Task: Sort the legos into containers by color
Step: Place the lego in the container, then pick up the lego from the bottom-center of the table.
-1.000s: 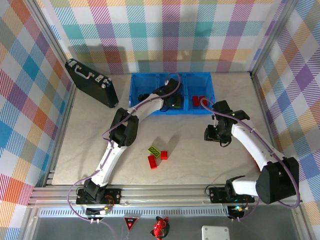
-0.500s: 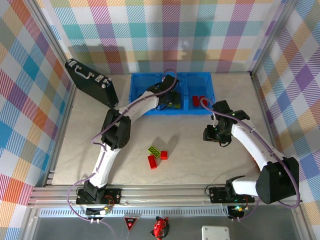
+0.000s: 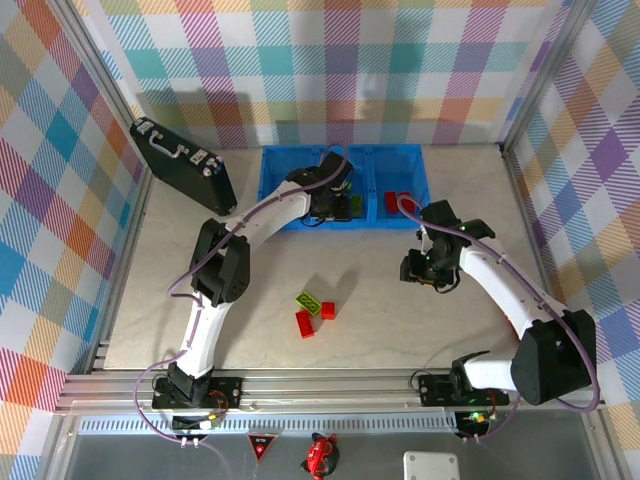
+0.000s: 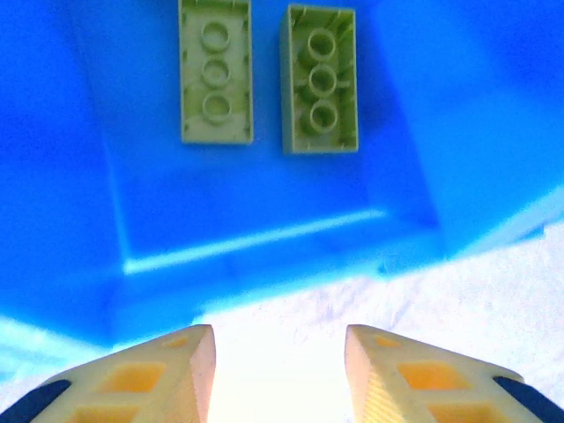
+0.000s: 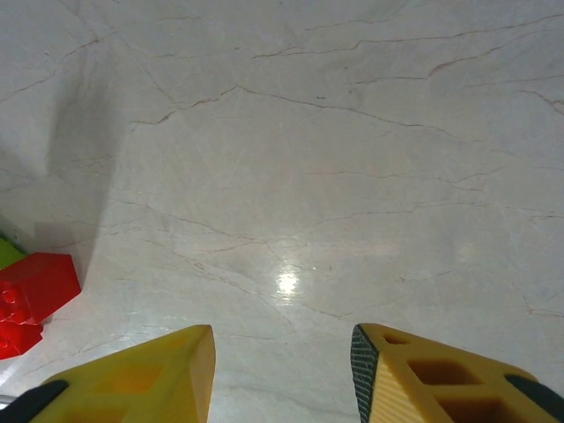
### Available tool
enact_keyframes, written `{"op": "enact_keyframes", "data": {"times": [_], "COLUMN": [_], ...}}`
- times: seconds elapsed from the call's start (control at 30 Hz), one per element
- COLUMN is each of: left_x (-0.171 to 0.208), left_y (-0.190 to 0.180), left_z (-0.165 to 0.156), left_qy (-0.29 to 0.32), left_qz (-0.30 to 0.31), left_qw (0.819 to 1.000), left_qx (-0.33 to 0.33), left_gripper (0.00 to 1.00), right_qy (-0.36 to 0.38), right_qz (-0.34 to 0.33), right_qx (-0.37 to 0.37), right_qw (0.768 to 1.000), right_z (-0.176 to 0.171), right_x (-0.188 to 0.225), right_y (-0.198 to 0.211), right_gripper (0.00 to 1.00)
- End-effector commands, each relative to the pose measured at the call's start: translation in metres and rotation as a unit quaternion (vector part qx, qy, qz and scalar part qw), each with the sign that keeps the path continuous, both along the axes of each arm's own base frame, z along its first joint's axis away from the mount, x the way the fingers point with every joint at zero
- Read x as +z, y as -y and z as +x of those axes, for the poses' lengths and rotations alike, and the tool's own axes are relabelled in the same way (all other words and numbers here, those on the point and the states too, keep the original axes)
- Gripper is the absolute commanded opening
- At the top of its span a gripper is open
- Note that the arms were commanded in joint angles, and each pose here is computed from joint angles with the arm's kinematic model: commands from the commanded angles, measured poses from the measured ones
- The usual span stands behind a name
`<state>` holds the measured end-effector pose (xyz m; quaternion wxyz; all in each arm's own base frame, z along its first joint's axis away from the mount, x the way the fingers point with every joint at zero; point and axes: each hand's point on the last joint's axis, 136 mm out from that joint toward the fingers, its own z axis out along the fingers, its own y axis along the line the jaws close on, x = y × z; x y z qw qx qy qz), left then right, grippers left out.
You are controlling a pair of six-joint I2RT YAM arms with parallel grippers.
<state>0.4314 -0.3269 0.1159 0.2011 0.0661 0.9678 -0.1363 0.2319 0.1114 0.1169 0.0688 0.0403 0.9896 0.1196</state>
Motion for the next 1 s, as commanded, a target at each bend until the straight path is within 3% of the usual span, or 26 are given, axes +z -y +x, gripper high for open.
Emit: {"op": "enact_keyframes", "data": {"times": [0.0,0.47,0.97], "left_x": [0.022,0.021,0.014], "left_y": [-0.013,-0.079,-0.164], "left_z": [-0.025,-0.081,-0.115], "left_qy": [-0.011,-0.021,-0.042], "left_qz": [0.007,0.052,0.043], "left_qw": [1.0,0.998,0.996], "left_qx": [-0.014,0.009,0.072], "left_gripper": [0.43,0.45,0.46], "right_qy": [0.004,-0.011,-0.038], "right_qz": [0.017,-0.006,-0.036], "right_qx": [0.005,0.074,0.137], "right_qw": [1.0,0.997,0.989], "right_z": [0.007,0.007,-0.011], "right_x": [0.008,0.001,-0.019], "right_y": [-0.014,-0.073,-0.156], "right_gripper": [0.46,0.46,0.45]}}
